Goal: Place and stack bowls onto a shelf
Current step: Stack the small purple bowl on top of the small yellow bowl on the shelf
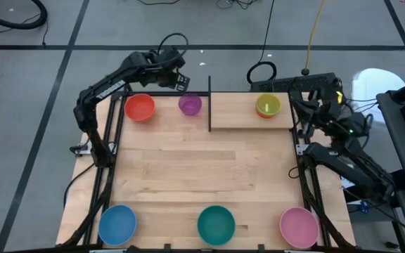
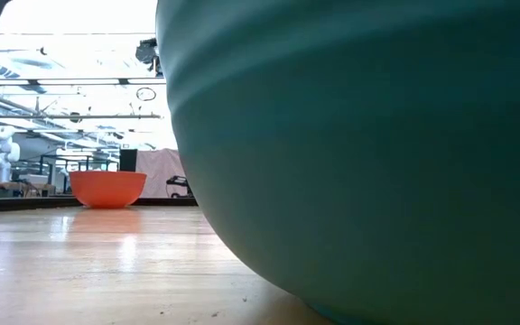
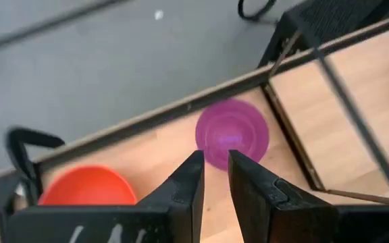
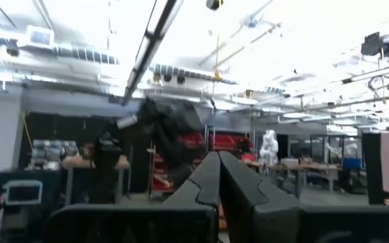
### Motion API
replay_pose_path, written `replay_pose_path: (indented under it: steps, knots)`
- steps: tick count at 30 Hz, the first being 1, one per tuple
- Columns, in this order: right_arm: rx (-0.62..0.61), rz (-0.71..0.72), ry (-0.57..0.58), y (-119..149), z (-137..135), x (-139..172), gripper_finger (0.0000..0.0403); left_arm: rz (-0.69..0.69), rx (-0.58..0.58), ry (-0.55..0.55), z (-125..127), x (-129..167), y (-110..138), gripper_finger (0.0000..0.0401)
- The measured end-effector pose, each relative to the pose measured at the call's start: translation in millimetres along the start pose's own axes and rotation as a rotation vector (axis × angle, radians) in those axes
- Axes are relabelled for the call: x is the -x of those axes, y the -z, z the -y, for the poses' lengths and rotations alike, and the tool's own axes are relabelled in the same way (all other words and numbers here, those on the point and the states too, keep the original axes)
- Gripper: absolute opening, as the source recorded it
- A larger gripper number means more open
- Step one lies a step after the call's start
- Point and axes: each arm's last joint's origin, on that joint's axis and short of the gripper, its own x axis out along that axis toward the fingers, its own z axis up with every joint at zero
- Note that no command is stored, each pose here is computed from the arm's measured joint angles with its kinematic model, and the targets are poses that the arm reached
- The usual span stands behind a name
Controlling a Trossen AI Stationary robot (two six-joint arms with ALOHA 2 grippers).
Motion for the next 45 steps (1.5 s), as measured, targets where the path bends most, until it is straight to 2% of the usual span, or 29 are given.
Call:
replay_pose_path:
  steps: [4, 10, 13, 18, 24, 35, 45]
  knots:
    - [0.012, 0.043, -0.007, -6.2, -3.6, 7.4, 0.0, -0.068, 0.008, 0.007, -3.4, -37.5, 6.5, 0.0074]
    - [0.026, 0.081, -0.007, -11.2, -6.3, 13.3, 0.0, -0.065, 0.039, 0.059, -6.3, -83.8, 14.6, 0.0074]
    - [0.027, 0.087, -0.007, -11.8, -6.5, 13.8, 0.0, -0.075, 0.095, 0.101, -13.2, -103.5, 16.9, 0.0074]
    - [0.029, 0.086, -0.005, -11.7, -6.4, 13.8, 0.0, -0.124, 0.161, 0.065, -29.1, -129.7, 28.6, 0.0074]
    - [0.065, 0.086, 0.0, -11.7, -6.3, 13.8, 0.0, -0.212, 0.169, 0.059, -38.3, -149.1, 47.3, 0.0074]
    - [0.095, 0.089, 0.028, -11.7, -5.5, 13.7, 0.0, -0.174, 0.197, 0.177, -30.1, -168.7, 60.6, 0.0074]
    - [0.096, 0.088, 0.029, -11.6, -5.4, 13.5, 0.0, -0.184, 0.226, 0.16, -25.5, -173.2, 71.5, 0.0074]
